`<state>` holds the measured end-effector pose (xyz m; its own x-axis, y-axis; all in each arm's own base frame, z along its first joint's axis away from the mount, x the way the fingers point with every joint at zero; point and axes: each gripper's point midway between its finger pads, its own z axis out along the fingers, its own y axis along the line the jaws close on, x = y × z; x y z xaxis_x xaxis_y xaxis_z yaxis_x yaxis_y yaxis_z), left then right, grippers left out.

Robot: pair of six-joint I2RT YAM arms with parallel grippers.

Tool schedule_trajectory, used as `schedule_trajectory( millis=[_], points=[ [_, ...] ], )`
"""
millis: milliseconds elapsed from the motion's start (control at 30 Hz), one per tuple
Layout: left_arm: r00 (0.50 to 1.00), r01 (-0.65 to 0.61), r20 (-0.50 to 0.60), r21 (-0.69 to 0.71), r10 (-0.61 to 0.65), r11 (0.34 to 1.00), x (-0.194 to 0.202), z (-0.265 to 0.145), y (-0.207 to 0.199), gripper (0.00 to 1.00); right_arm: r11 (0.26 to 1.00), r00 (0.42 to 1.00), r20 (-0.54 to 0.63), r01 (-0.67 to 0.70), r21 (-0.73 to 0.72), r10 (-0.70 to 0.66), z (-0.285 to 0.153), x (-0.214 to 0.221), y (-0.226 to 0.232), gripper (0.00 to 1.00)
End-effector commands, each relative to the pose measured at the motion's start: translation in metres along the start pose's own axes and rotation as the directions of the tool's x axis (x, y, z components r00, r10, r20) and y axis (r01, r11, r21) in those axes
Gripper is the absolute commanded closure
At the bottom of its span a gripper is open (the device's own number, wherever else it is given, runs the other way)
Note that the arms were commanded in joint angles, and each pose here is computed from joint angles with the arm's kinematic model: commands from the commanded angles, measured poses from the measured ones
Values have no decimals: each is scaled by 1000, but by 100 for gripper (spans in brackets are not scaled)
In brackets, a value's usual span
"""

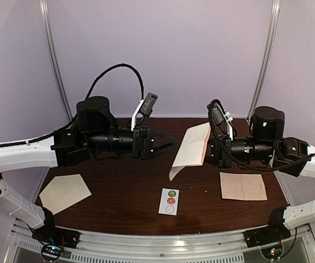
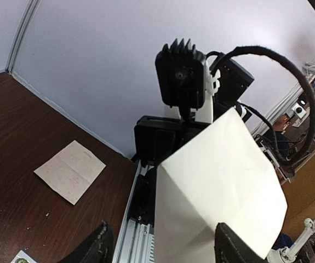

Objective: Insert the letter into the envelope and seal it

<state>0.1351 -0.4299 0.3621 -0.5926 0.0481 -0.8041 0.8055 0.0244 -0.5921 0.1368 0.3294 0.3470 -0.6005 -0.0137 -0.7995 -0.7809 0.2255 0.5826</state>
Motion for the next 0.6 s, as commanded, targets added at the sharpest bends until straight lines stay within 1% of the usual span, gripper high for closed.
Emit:
schedule_trajectory(
  millis=[0, 167, 267, 300, 400, 567],
  points=[
    [998, -48, 51, 48, 46, 998, -12, -5, -17, 37, 999, 1000, 0, 29, -17, -29, -1, -7, 7, 100],
    [997, -51, 61, 43, 48, 998, -17, -4, -17, 33, 998, 999, -11, 41, -42, -41, -2, -6, 12, 100],
    [998, -48, 53, 43, 46, 998, -15, -2, -16, 33, 999, 999, -14, 45, -31, -46, -4, -6, 11, 100],
    [998, -47, 50, 41, 45, 998, -14, -1, -14, 35, 998, 999, -13, 46, -30, -46, -4, -6, 12, 100],
    [998, -46, 38, 46, 44, 998, -11, -1, -14, 44, 998, 999, -5, 52, -32, -52, -6, -9, 14, 100],
    [999, -44, 23, 56, 43, 997, -6, -1, -14, 52, 998, 999, 2, 54, -16, -54, -8, -11, 13, 100]
  ],
)
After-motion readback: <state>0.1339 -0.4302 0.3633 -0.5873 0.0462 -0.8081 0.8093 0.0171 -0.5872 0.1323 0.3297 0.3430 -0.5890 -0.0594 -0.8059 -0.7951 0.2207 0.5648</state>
